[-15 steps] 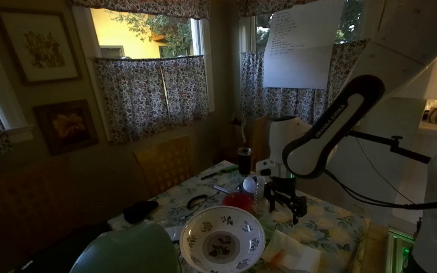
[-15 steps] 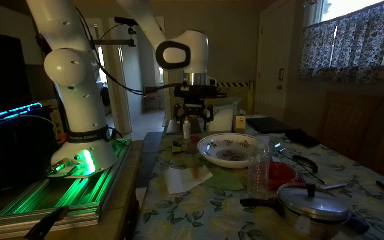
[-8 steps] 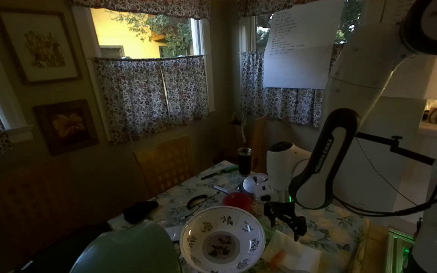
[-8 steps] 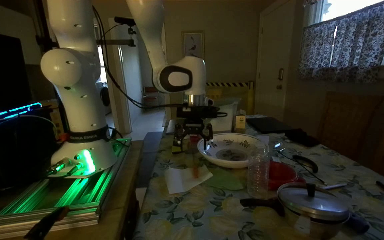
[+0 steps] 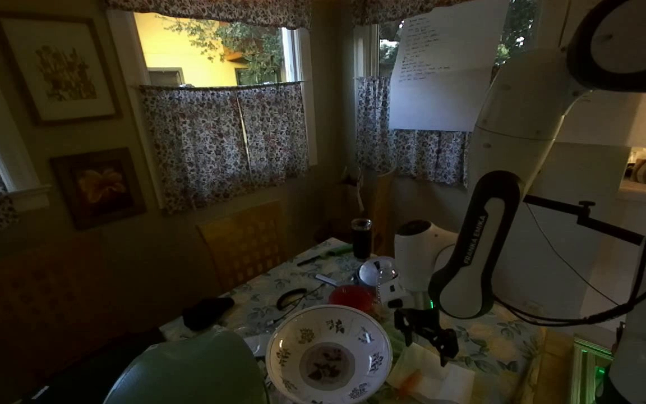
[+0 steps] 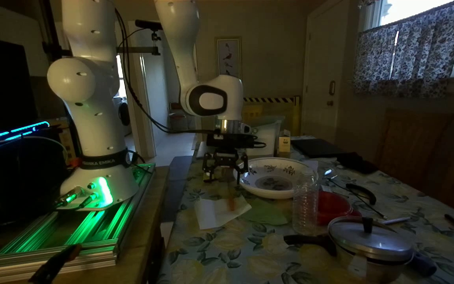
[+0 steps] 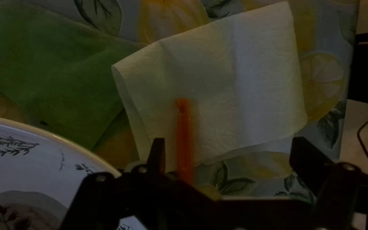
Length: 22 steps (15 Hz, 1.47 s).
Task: Move the spatula to the right and place it under the napkin.
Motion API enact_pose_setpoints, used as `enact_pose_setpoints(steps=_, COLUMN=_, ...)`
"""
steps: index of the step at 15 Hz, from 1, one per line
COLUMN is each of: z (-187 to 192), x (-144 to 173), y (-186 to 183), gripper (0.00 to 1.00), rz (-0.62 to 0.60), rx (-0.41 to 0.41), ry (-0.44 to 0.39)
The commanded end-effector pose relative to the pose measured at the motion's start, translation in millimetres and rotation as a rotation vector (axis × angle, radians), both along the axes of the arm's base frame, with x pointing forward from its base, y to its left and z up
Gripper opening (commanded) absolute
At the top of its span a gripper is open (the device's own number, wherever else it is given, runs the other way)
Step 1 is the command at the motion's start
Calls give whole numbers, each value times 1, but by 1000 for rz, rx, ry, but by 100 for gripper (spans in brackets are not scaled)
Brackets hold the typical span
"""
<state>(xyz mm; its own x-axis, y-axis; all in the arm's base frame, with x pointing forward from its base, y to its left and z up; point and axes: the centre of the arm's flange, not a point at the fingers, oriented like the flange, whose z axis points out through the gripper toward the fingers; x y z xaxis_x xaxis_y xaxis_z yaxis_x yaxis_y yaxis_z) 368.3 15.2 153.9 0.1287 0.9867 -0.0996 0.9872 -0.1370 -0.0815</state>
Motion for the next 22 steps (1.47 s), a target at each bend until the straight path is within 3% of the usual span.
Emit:
enact_pose_setpoints(steps=1, z=0, x=0, y=0, gripper=100, rz=0, rx=0, ry=0)
enact_pose_setpoints(steps=16, z=-41, x=-15, y=-5, gripper=100, rz=87, rx=64, ry=-53)
enact_pose_setpoints(steps=17, z=-43, x=-16, y=-5, gripper=87, rz=97, rx=65, ry=-61)
enact_pose_setpoints(steps=18, z=-46, x=-16, y=-5, gripper=80, rz=103, rx=69, ry=-66)
enact_pose_setpoints(steps=20, z=-50, x=-18, y=-7, gripper=72, rz=116, rx=75, ry=-72)
enact_pose_setpoints(steps=22, z=-55, x=-20, y=-9, gripper=72, rz=122, rx=79, ry=-75)
